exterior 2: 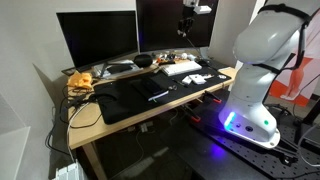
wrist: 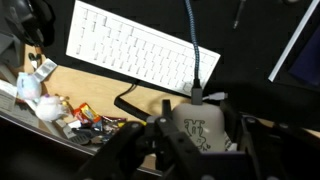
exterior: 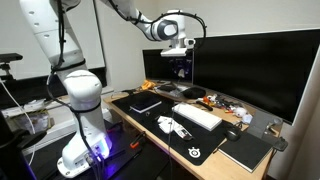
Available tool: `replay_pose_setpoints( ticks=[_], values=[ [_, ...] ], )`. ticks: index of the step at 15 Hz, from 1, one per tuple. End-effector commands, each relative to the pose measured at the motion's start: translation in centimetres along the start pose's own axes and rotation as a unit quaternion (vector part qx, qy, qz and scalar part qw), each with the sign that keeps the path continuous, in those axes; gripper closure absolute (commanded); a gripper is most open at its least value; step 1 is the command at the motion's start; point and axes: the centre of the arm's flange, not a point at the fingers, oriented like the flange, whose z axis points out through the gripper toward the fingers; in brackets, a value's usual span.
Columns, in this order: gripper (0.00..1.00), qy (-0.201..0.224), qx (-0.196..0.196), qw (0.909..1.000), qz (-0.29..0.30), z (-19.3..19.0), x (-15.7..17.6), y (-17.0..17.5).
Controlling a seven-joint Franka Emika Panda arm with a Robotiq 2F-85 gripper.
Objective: Move the white object from the bottom right corner of the table to the center of the table
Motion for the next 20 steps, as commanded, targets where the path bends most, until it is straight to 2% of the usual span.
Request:
replay_pose_setpoints(
  ticks=[1, 5, 10, 14, 20],
  values=[
    [0.74, 0.006, 0.0, 0.9999, -0.01, -2.6, 1.9, -4.8],
    [0.74, -0.007, 0.013, 0.9999, -0.007, -3.7, 4.2, -9.5],
    [0.74, -0.059, 0.011, 0.9982, 0.004, -3.0, 6.1, -14.0],
    [0.74, -0.099, 0.011, 0.9948, 0.018, -1.1, 7.1, -15.2],
    [0.74, -0.152, 0.011, 0.9873, 0.046, 4.2, 8.5, -14.2]
  ],
)
